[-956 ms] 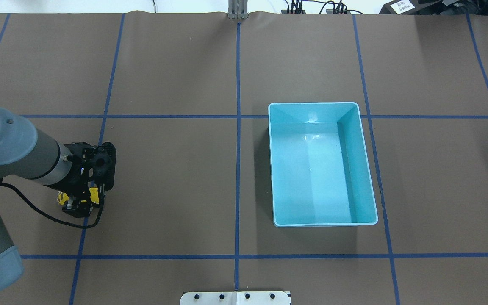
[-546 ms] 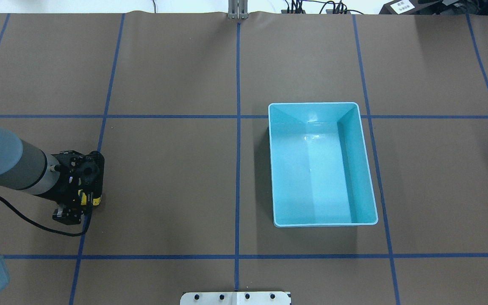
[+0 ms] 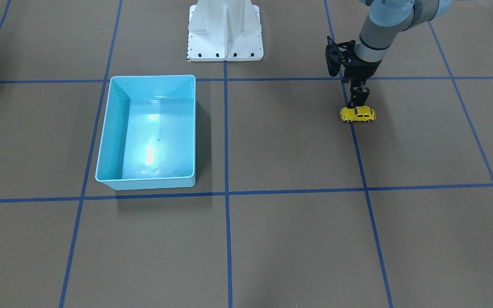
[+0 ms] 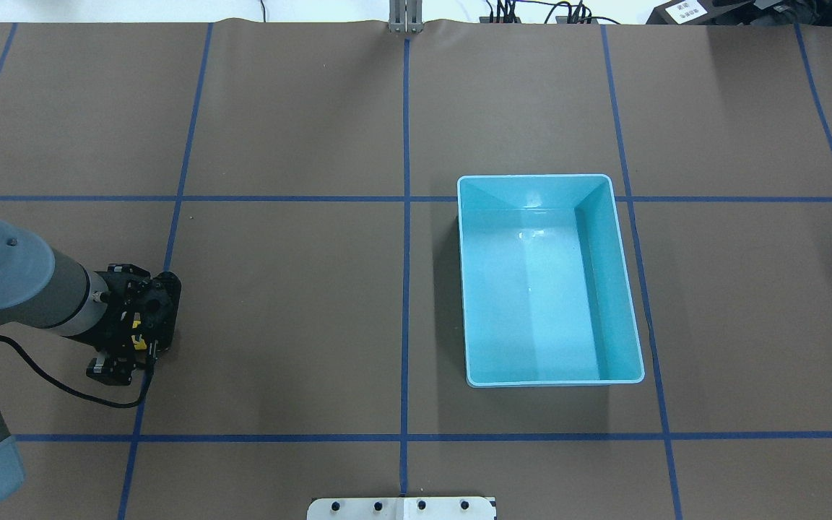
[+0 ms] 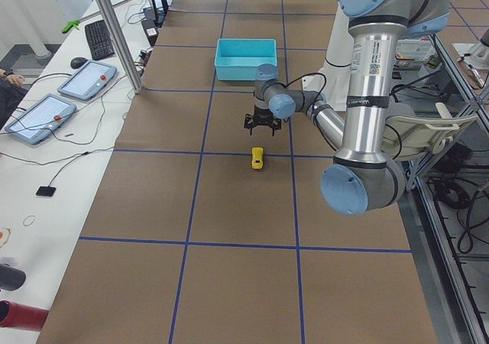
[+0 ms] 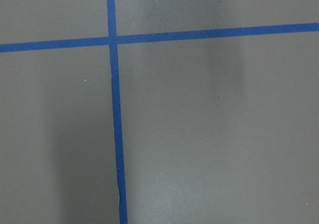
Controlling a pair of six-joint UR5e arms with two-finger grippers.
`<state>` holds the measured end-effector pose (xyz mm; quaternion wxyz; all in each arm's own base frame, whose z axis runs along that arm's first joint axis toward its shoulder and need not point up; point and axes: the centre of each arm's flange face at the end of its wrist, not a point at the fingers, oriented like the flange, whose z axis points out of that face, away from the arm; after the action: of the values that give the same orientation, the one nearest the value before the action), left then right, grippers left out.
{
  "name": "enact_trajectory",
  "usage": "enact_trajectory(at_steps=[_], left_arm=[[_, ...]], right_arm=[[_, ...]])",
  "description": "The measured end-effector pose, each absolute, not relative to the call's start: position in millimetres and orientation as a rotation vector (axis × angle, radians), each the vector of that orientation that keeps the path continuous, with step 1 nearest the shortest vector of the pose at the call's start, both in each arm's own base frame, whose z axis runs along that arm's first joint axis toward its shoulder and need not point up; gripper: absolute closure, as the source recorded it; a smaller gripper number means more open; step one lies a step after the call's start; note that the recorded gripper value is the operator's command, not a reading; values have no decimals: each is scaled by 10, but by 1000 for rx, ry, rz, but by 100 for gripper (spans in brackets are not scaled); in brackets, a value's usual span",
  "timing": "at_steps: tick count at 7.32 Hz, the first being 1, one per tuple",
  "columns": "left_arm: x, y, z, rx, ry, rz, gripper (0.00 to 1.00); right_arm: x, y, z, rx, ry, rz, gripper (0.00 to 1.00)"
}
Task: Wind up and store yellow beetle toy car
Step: 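Pull the car backward toward the robot with the left gripper to wind it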
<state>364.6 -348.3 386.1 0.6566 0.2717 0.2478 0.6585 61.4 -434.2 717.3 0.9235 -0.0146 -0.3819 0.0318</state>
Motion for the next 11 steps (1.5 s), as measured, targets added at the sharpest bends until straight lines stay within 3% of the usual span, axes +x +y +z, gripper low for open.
enact_trajectory(at_steps=[11], left_arm=[[3965, -3671, 4530, 581, 547, 1489, 0]], right_arm=[[607, -4334, 7152, -28, -795, 67, 0]])
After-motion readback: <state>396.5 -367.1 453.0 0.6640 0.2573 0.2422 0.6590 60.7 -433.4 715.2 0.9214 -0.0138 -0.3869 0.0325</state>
